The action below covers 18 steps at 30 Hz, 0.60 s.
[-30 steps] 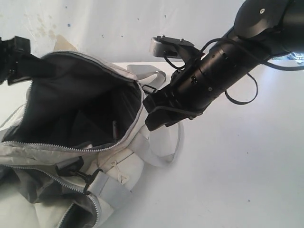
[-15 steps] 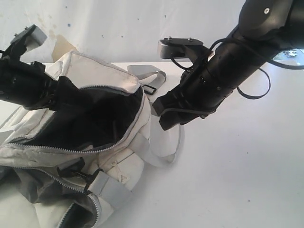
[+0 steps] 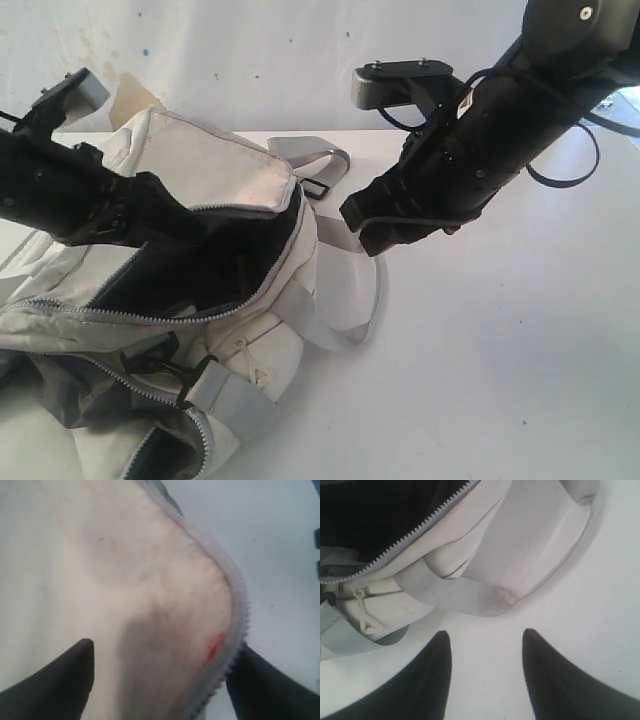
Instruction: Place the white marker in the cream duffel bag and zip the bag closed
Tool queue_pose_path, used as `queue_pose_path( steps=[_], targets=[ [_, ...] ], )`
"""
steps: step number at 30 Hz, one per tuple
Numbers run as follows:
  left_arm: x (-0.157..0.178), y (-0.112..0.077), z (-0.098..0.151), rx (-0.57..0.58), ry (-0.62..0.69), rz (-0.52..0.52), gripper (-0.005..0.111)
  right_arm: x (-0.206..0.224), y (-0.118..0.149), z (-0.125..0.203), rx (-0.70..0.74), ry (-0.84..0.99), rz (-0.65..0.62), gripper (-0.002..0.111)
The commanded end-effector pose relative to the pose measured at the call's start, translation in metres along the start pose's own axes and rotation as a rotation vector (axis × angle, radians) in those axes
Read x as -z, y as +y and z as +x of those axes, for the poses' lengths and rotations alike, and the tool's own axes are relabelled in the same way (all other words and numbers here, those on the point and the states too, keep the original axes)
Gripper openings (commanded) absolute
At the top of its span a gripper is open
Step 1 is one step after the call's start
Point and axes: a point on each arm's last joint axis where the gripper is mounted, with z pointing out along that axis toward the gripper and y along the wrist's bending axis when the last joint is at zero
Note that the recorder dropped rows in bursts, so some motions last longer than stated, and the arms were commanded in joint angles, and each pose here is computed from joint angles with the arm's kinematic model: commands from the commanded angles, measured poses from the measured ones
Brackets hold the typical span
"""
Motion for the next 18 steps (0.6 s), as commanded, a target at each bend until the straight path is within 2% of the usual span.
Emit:
queue_pose_path(
  steps=[1,4,9,15,18],
  targets=[
    [0.007,-0.014,-0.008,-0.006,0.026,0.087,0.081,0.004,-0.002,-0.001,-0.002,-0.019,0.013,0.042],
    [0.008,-0.012,-0.008,-0.002,0.04,0.061,0.081,0.004,-0.002,-0.001,-0.002,-0.019,0.013,0.042],
    [0.014,0.0,-0.008,0.004,0.025,-0.118,0.081,0.004,-0.002,-0.001,-0.002,-0.019,0.013,0.042],
    [0.033,-0.007,-0.011,-0.028,-0.046,-0.201,0.081,0.004,-0.002,-0.001,-0.002,-0.025,0.014,0.042],
    [0.043,-0.007,-0.008,-0.041,-0.039,-0.272,0.081,0.004,-0.002,-0.001,-0.002,-0.025,0.014,0.042]
  ],
)
